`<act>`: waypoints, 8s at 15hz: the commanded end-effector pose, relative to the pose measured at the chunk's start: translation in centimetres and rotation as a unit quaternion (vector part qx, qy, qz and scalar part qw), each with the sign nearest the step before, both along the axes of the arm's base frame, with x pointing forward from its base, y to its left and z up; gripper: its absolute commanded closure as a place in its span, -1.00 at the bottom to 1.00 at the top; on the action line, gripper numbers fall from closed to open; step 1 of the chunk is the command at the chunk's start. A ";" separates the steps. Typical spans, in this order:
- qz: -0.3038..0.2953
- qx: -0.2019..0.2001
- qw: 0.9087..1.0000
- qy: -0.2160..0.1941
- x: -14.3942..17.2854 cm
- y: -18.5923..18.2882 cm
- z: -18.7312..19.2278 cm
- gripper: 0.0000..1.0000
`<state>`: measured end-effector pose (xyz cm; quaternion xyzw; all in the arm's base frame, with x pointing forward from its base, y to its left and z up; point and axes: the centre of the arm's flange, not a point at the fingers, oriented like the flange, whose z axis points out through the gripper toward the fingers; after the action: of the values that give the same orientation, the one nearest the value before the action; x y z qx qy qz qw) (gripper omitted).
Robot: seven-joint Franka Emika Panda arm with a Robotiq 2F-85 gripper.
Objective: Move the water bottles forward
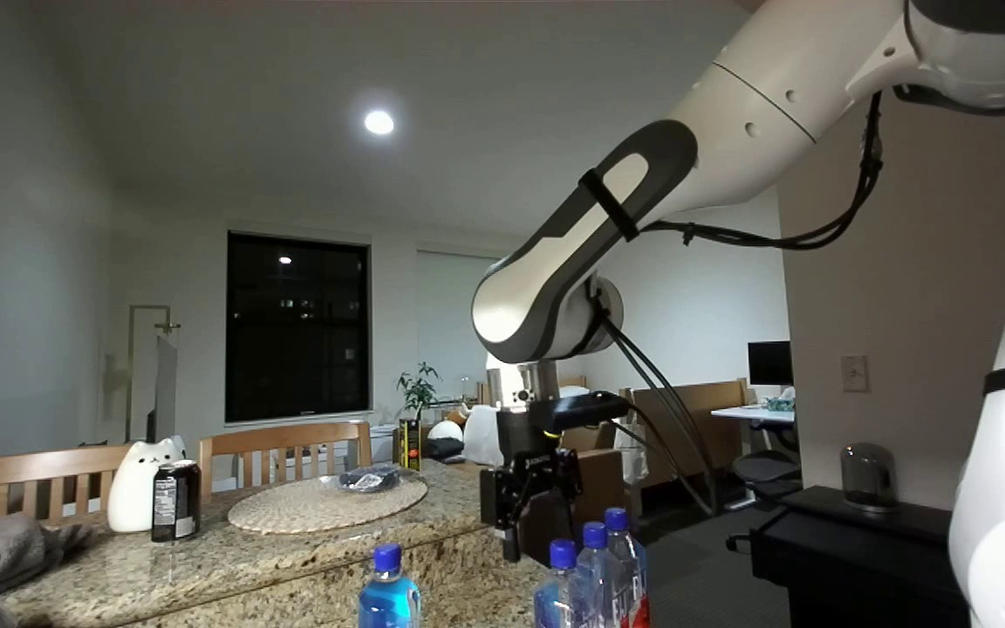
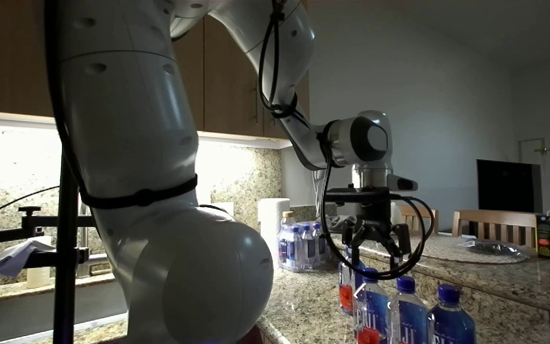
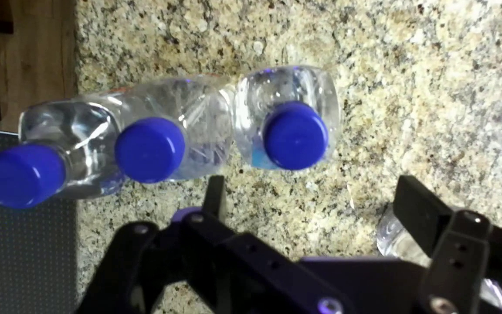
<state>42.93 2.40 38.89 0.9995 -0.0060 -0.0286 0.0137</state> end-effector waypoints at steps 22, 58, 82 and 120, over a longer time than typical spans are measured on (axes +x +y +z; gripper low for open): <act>-0.095 -0.008 0.994 -0.045 11.3 14.3 -2.2 -1.00; -0.063 -0.024 0.998 0.006 10.5 15.4 1.8 -0.34; 0.038 0.008 0.999 0.023 11.1 16.2 0.2 0.27; 0.061 0.013 0.998 0.011 13.2 17.0 -0.6 0.34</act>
<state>55.64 19.23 38.42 0.9963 0.0709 -0.0481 0.0046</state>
